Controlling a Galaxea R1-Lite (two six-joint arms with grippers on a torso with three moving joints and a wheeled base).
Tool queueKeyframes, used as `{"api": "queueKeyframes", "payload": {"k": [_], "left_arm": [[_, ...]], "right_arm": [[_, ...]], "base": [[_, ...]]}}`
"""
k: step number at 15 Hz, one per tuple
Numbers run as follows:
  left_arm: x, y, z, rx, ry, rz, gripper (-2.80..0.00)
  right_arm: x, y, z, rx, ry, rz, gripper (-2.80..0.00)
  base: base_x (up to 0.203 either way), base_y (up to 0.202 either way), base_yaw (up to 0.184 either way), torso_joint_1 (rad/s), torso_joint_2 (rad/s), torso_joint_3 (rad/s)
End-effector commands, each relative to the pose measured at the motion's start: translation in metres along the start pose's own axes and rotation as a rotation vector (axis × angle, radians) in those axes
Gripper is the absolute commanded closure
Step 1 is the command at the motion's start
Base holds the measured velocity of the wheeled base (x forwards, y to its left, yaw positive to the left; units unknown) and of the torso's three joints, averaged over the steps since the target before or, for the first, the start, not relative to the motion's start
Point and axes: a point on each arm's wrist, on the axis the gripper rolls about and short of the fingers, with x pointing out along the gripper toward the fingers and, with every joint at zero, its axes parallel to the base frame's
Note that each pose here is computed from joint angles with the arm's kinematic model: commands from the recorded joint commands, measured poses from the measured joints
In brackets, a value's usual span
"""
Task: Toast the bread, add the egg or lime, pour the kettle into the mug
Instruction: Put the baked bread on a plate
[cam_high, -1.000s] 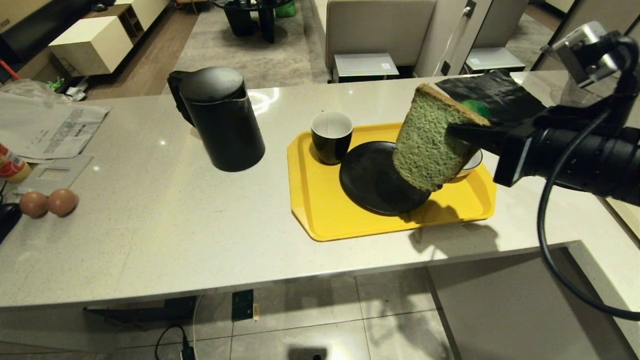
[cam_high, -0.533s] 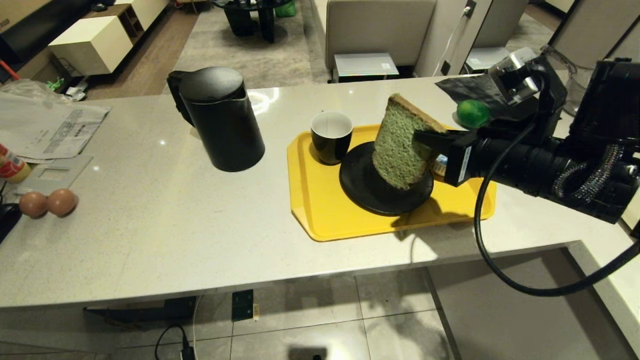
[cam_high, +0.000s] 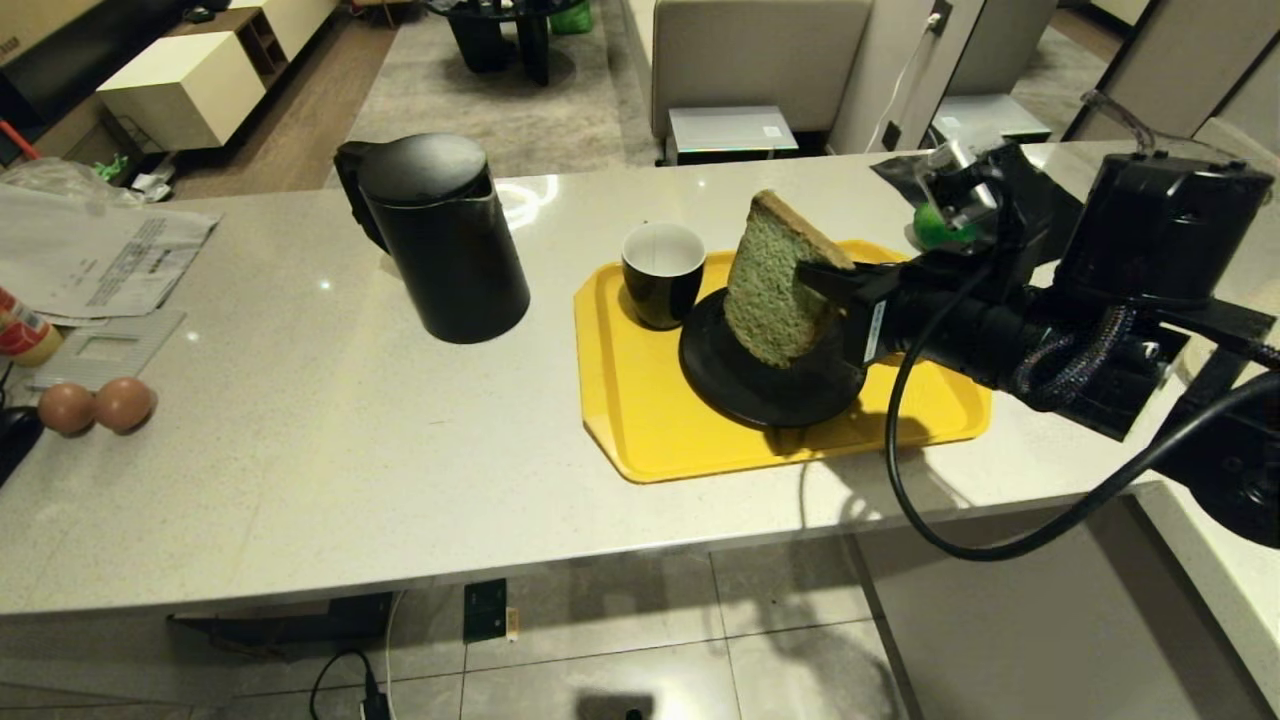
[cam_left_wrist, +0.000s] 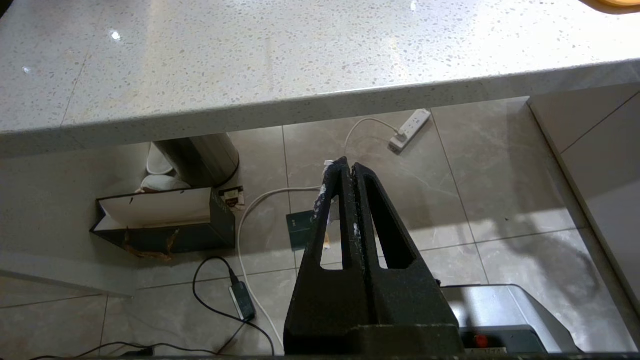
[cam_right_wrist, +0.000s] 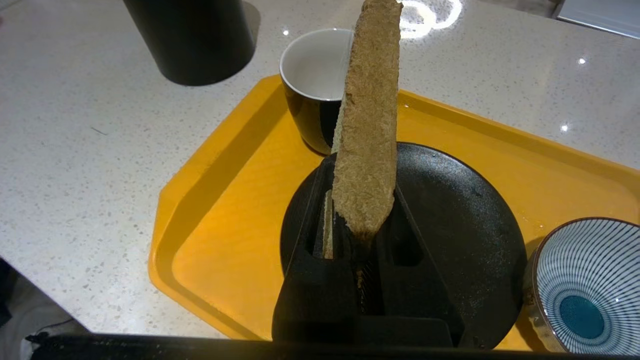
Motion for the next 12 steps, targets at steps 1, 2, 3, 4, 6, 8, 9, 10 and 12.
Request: {"api": "queueKeyframes", "payload": {"k": [1, 2, 3, 4, 6, 8, 9, 10, 12], "left_arm": [[0.000, 0.000, 0.000, 0.000, 0.000, 0.000, 0.00], [0.000, 0.000, 0.000, 0.000, 0.000, 0.000, 0.00], [0.000, 0.000, 0.000, 0.000, 0.000, 0.000, 0.00], [0.000, 0.000, 0.000, 0.000, 0.001, 0.000, 0.00], [0.000, 0.000, 0.000, 0.000, 0.000, 0.000, 0.00], [0.000, 0.000, 0.000, 0.000, 0.000, 0.000, 0.00], [0.000, 0.000, 0.000, 0.000, 0.001, 0.000, 0.00], [0.000, 0.000, 0.000, 0.000, 0.000, 0.000, 0.00], [0.000, 0.000, 0.000, 0.000, 0.000, 0.000, 0.00]], "right_arm": [[0.008, -0.007, -0.010, -0.021, 0.026, -0.017, 0.00], [0.009, -0.007, -0.011, -0.022, 0.029, -0.016, 0.00], [0.010, -0.007, -0.013, -0.022, 0.034, -0.017, 0.00], [0.011, -0.007, -0.016, -0.020, 0.045, -0.015, 0.00], [0.008, -0.004, -0.024, -0.012, 0.072, -0.004, 0.00], [0.007, -0.003, -0.030, -0.008, 0.084, 0.003, 0.00], [0.006, -0.002, -0.032, -0.008, 0.074, 0.011, 0.00], [0.005, -0.002, -0.033, -0.009, 0.060, 0.017, 0.00], [0.004, 0.000, -0.030, -0.010, 0.029, 0.047, 0.00]], "base": [[0.000, 0.000, 0.000, 0.000, 0.00, 0.000], [0.000, 0.000, 0.000, 0.000, 0.00, 0.000], [0.000, 0.000, 0.000, 0.000, 0.00, 0.000], [0.000, 0.000, 0.000, 0.000, 0.00, 0.000], [0.000, 0.000, 0.000, 0.000, 0.00, 0.000], [0.000, 0.000, 0.000, 0.000, 0.00, 0.000], [0.000, 0.000, 0.000, 0.000, 0.00, 0.000], [0.000, 0.000, 0.000, 0.000, 0.00, 0.000], [0.000, 0.000, 0.000, 0.000, 0.00, 0.000]]}}
